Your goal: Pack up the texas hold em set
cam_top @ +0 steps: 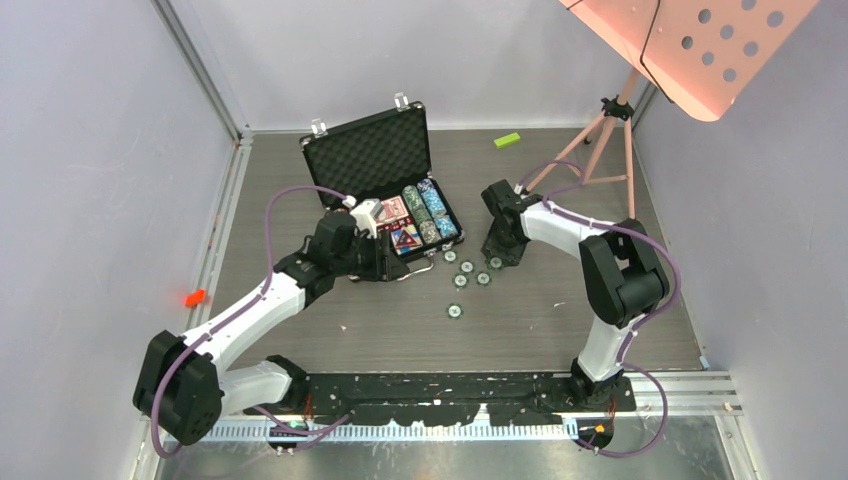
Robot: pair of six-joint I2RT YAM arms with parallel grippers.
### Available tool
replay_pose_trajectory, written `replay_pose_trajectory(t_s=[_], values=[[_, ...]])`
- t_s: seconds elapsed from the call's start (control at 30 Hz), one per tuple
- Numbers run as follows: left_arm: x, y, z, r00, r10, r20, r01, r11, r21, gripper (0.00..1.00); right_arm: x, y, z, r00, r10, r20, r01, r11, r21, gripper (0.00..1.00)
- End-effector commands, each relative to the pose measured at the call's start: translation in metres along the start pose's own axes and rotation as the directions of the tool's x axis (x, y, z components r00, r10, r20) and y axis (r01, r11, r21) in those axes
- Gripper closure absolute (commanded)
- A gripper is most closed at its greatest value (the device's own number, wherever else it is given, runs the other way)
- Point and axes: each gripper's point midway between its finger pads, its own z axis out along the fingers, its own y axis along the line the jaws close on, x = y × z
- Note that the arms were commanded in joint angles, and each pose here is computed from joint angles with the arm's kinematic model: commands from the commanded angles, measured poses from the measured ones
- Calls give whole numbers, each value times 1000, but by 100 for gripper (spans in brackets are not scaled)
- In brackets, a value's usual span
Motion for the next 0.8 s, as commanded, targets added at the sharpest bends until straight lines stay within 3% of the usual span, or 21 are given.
replay_pose_trajectory(t_s=[0.0,0.1,0.17,0.27,0.77], values=[[-20,-11,-4,998,40,49,-41,999,16,55,-13,17,-6,1000,0,28,2,998,-58,49],[-20,-11,-6,998,42,55,-43,999,18,55,-12,17,-6,1000,-5,22,6,998,-60,43],[-21,-12,-7,997,44,59,-45,999,17,55,-10,16,-4,1000,-5,16,6,998,-57,32],[-21,-12,-8,997,47,59,-48,999,16,55,-7,16,-3,1000,-7,2,7,998,-58,27],[-24,-10,-9,997,53,61,-53,999,-2,56,3,6,3,999,-32,-38,32,999,-7,33]])
